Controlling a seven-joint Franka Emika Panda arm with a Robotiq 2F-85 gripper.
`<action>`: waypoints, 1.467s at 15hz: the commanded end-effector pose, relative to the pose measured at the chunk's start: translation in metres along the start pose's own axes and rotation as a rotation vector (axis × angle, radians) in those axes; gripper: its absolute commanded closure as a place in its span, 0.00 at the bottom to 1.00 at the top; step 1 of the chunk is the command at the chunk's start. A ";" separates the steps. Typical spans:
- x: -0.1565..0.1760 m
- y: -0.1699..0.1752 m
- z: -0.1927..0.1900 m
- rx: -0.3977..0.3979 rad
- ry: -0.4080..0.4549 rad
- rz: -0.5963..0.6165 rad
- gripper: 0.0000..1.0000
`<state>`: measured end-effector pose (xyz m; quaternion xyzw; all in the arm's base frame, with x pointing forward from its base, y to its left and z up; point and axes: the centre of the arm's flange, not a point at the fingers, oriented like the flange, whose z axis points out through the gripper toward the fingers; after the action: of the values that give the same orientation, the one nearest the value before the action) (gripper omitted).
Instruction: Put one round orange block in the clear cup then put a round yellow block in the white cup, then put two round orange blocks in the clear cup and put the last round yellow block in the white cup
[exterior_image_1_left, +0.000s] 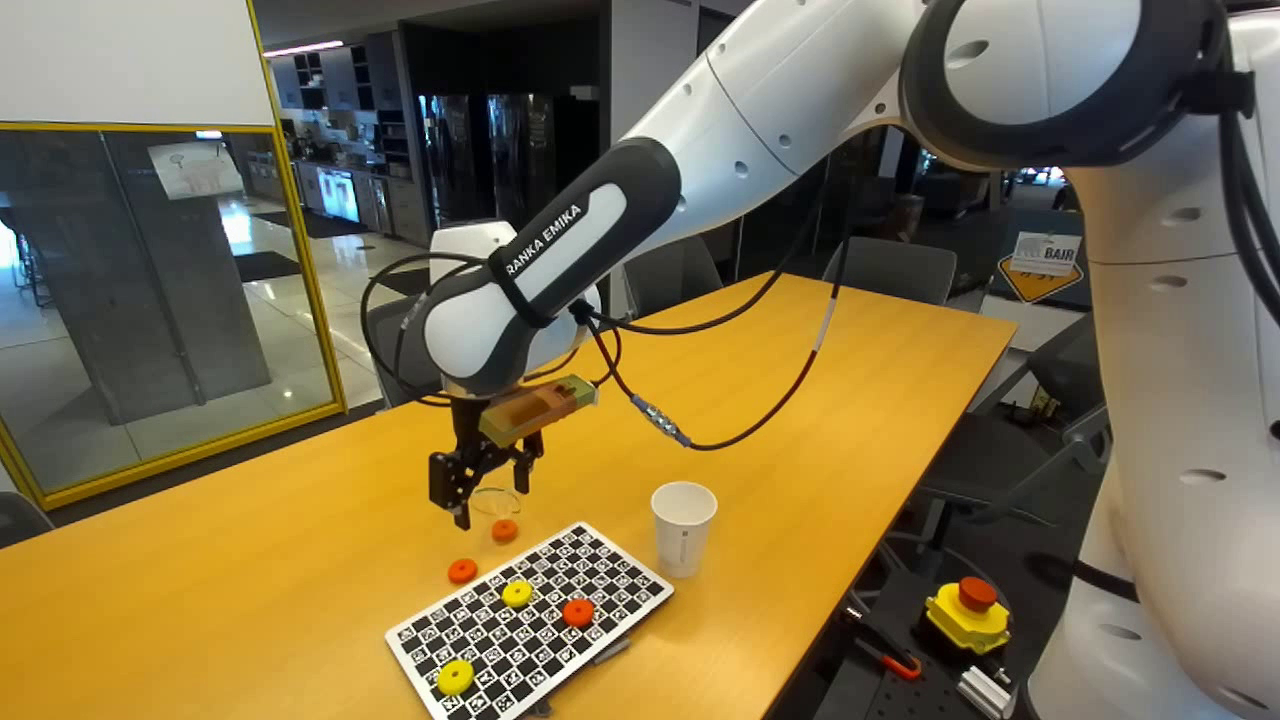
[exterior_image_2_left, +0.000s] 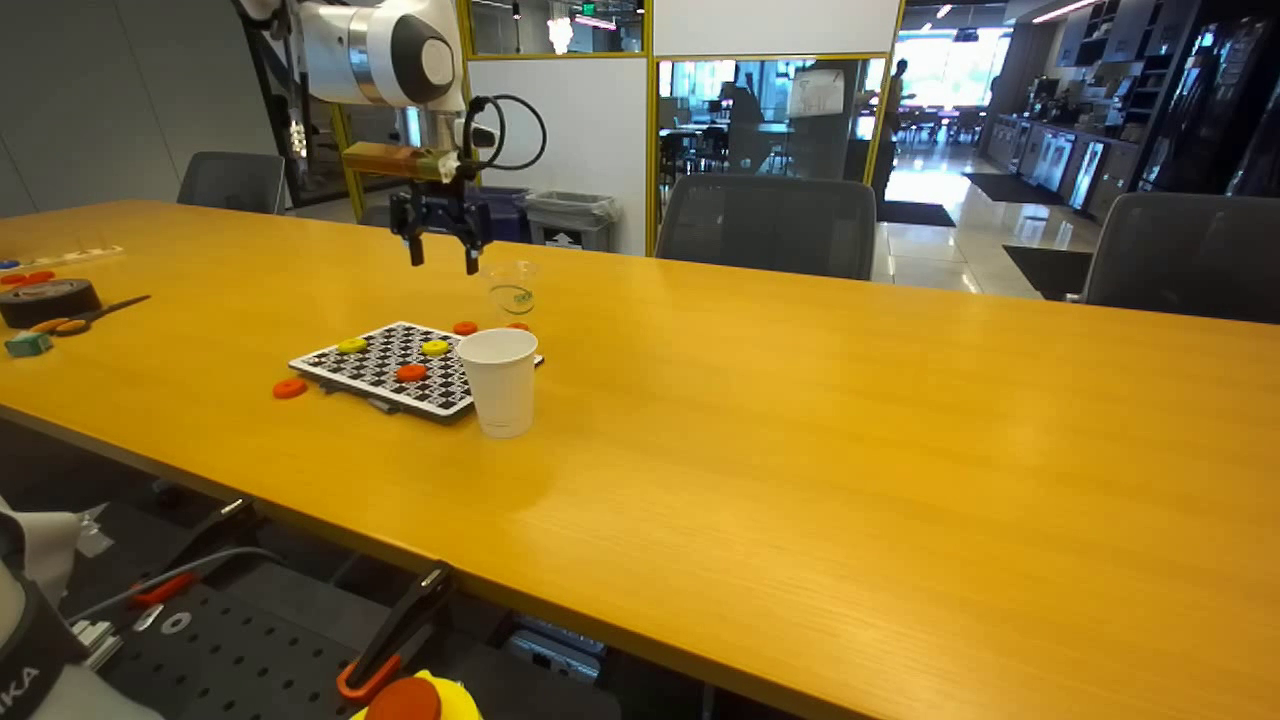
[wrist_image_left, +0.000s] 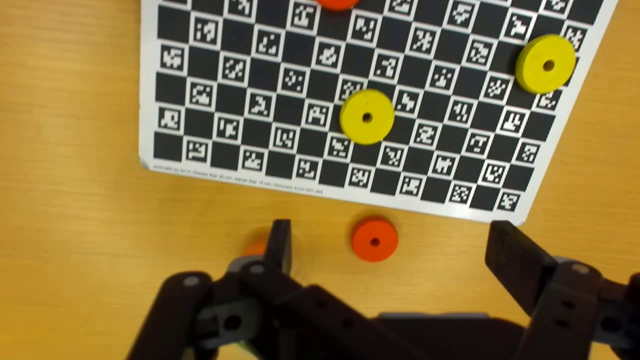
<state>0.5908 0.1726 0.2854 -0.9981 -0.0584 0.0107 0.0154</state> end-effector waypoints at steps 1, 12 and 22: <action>-0.041 -0.010 0.016 0.047 0.018 0.065 0.00; -0.039 0.001 0.082 0.057 0.038 0.300 0.00; -0.034 -0.002 0.105 0.046 -0.003 0.347 0.00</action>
<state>0.5446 0.1655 0.1810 -0.9932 0.1080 0.0241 0.0367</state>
